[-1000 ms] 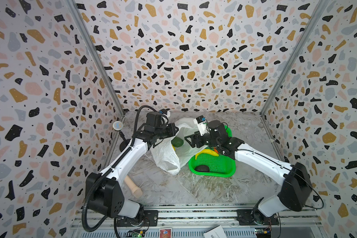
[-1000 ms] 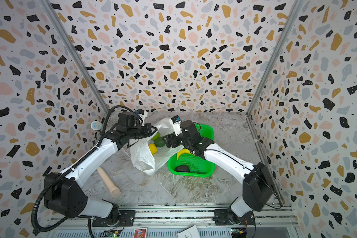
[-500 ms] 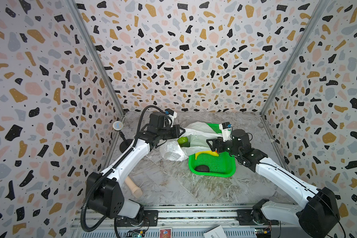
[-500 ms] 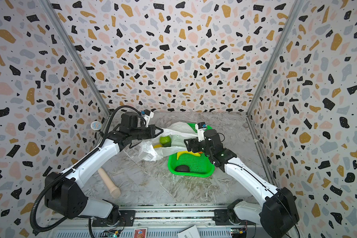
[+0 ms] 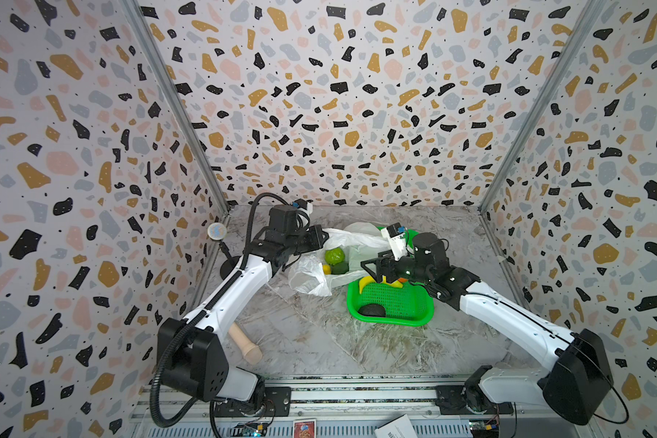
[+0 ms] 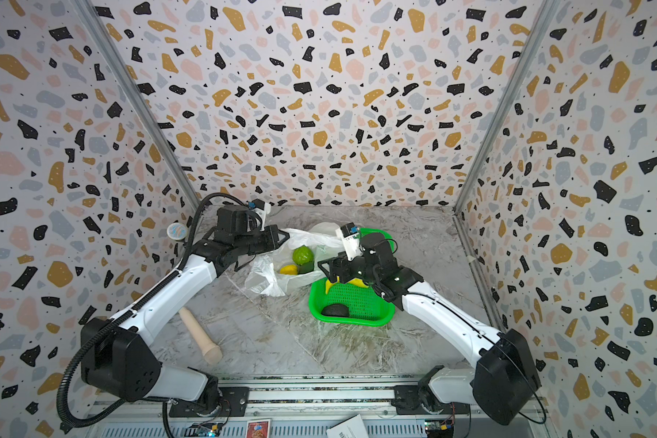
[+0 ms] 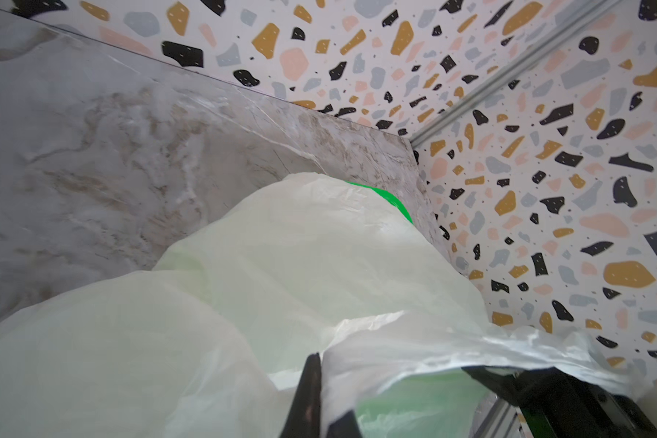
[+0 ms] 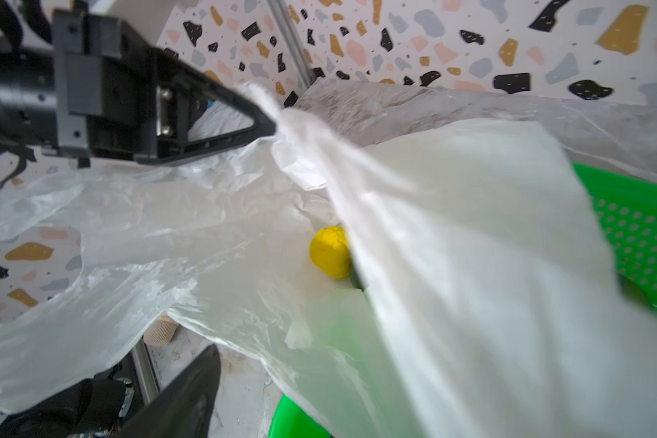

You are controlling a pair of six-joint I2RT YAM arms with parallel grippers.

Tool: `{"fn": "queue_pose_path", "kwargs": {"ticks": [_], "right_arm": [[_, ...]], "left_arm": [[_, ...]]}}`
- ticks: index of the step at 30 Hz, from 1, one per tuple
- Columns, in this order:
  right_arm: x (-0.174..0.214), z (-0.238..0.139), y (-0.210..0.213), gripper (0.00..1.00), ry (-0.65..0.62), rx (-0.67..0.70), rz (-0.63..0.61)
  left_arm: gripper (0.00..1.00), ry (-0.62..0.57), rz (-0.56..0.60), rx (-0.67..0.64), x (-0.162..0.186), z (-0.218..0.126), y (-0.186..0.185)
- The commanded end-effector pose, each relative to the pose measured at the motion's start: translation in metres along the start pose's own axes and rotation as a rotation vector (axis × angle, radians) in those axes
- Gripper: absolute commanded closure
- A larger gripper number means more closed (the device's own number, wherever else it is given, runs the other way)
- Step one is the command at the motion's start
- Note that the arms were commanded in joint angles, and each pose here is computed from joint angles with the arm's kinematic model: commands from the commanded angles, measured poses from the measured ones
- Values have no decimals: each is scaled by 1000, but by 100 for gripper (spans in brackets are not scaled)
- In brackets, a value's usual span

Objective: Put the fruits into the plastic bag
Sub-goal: 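Withdraw the right gripper from the bag back over the basket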

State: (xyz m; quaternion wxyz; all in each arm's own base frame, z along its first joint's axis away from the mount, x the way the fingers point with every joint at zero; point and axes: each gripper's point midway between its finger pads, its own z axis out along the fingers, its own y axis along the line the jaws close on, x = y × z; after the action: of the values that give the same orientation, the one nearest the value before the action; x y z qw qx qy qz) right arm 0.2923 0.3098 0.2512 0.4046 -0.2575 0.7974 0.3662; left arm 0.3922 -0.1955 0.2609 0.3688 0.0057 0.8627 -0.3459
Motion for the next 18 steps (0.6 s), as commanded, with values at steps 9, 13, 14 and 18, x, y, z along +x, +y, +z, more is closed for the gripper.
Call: {"fn": "queue_pose_path", "kwargs": {"ticks": [9,13,14,18], "right_arm": [[10,42,61,19,142,-156,-157],[25,39,61,20,204,-171,-182],[24,34,63,20,200,-175,-192],[3,2,77,20,114,-195,-257]], "left_arm": [[100,-210,-4,-26,-47,-54,-26],[100,-227,-10,-25,-51,-59,-30],[100,-220,-13,-25,-49,-56,-29],[100,-214,-27,-66,-43,-48,-17]]}}
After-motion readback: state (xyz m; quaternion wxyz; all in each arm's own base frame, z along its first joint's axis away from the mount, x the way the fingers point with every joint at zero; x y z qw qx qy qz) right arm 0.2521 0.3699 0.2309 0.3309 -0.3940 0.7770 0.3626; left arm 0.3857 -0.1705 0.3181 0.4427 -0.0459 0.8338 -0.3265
